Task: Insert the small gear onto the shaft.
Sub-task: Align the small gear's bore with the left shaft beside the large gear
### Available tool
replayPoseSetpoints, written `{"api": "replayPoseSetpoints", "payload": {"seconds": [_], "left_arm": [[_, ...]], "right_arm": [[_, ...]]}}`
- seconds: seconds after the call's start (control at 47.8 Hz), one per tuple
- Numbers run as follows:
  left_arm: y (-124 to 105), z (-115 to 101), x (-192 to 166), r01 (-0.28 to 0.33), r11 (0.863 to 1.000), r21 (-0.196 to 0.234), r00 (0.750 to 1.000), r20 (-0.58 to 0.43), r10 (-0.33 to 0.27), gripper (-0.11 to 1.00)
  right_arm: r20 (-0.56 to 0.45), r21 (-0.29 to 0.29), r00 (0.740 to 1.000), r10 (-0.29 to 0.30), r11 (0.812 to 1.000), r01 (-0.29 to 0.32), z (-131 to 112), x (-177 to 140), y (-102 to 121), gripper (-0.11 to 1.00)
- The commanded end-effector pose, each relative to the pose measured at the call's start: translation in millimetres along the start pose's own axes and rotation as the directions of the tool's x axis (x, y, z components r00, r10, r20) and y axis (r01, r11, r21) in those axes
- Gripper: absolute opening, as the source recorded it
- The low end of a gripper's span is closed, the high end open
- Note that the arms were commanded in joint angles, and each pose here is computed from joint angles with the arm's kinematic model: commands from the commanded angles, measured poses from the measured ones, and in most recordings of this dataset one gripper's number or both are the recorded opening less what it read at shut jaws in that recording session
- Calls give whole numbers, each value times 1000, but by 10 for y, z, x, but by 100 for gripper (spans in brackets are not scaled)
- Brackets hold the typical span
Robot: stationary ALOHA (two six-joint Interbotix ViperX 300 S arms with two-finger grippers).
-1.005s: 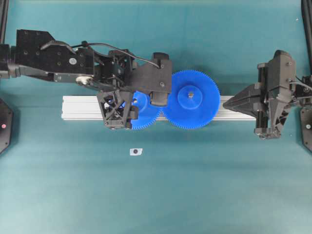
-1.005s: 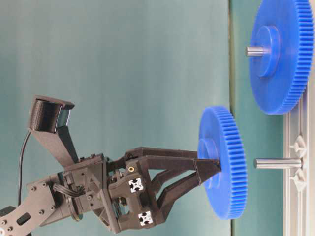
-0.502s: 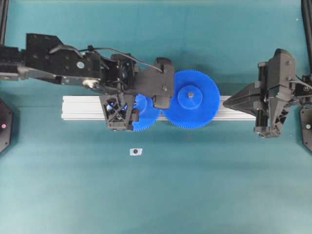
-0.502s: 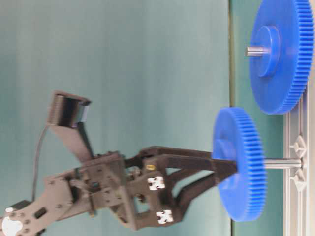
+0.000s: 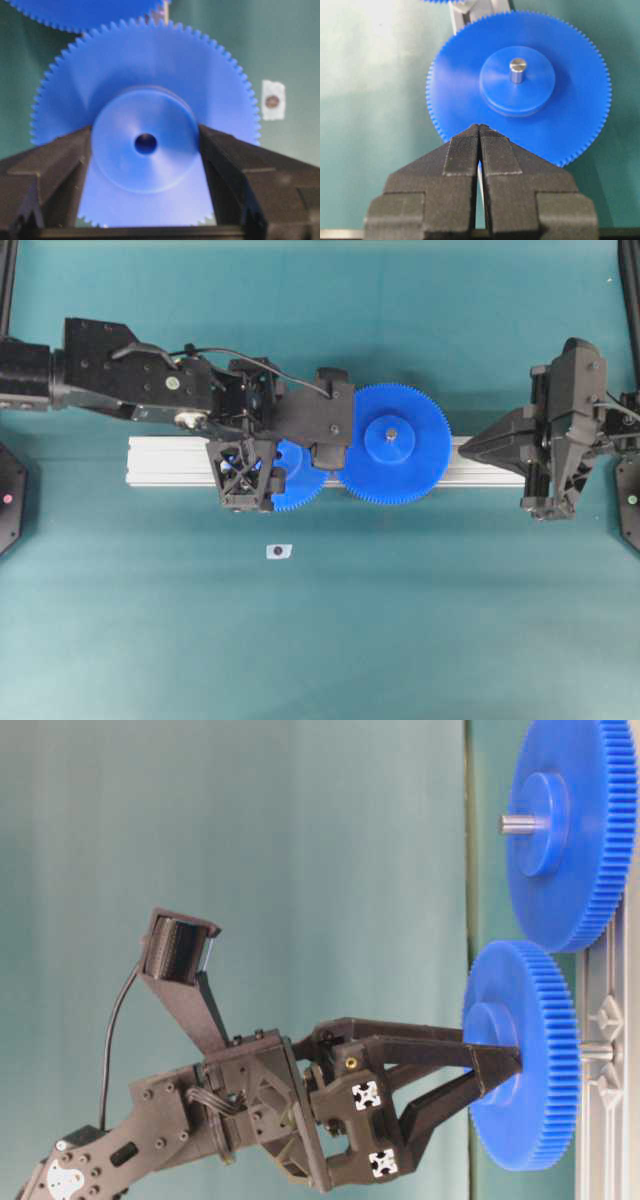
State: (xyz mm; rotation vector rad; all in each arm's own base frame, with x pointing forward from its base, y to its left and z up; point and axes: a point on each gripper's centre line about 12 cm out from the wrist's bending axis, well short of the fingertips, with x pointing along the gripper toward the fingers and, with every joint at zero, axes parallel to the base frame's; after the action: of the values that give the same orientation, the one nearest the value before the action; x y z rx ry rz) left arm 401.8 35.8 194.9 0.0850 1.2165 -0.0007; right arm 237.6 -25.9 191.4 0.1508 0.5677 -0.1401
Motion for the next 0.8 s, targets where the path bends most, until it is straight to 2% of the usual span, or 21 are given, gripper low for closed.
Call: {"api": "replayPoseSetpoints", "payload": {"seconds": [0.0,0.774], "left_arm": [[7,33,-87,-5,1000,2,1000,30,5,70],[40,150,-234,-13,1000,3,998,69,13,70]], "right_arm": [[20,7,1000,-2,1000,2,45,-10,-6,4],[20,8,1000,-3,1000,3,46,-10,-10,4]]}}
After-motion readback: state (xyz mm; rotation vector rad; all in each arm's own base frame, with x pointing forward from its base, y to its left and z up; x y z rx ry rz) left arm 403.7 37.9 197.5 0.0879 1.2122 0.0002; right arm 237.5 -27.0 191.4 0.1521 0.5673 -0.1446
